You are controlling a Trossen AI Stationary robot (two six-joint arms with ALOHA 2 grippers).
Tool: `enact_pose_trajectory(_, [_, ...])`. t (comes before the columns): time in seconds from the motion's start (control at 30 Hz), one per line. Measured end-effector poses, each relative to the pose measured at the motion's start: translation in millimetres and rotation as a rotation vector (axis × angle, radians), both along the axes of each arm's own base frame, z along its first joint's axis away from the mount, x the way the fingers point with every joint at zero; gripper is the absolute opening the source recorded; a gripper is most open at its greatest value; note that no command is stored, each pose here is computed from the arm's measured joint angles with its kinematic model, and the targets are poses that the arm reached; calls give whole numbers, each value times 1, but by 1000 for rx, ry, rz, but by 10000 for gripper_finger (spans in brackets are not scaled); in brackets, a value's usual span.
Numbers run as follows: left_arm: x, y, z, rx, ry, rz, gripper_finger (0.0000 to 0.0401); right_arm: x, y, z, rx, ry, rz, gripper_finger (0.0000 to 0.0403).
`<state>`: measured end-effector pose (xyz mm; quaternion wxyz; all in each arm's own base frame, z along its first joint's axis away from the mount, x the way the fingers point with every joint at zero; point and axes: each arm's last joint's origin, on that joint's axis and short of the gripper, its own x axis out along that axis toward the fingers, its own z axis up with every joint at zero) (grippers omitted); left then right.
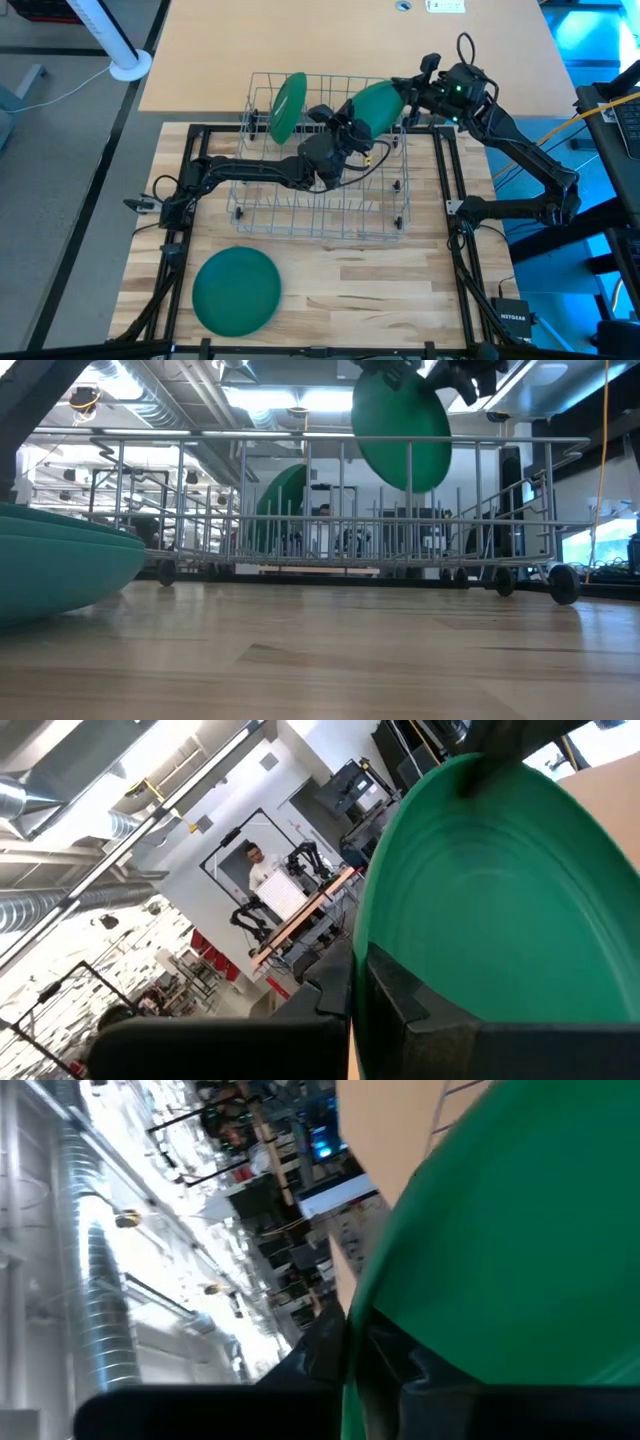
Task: Sort dishes
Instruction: Put the right green plate in the dish rack
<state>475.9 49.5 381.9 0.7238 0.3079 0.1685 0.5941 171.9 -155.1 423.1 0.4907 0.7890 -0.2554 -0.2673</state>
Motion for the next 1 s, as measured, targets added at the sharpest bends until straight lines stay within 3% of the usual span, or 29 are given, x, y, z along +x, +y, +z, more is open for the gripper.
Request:
enact_pose_trajectory(0.53, [0,-2,0,10,34,-6,53,1,-1,5,-60,-14,-3,10])
enact_pose_trajectory(1.0, [-1,-19,5,25,65,2,165,0,-2,4,-98,33,-28,10])
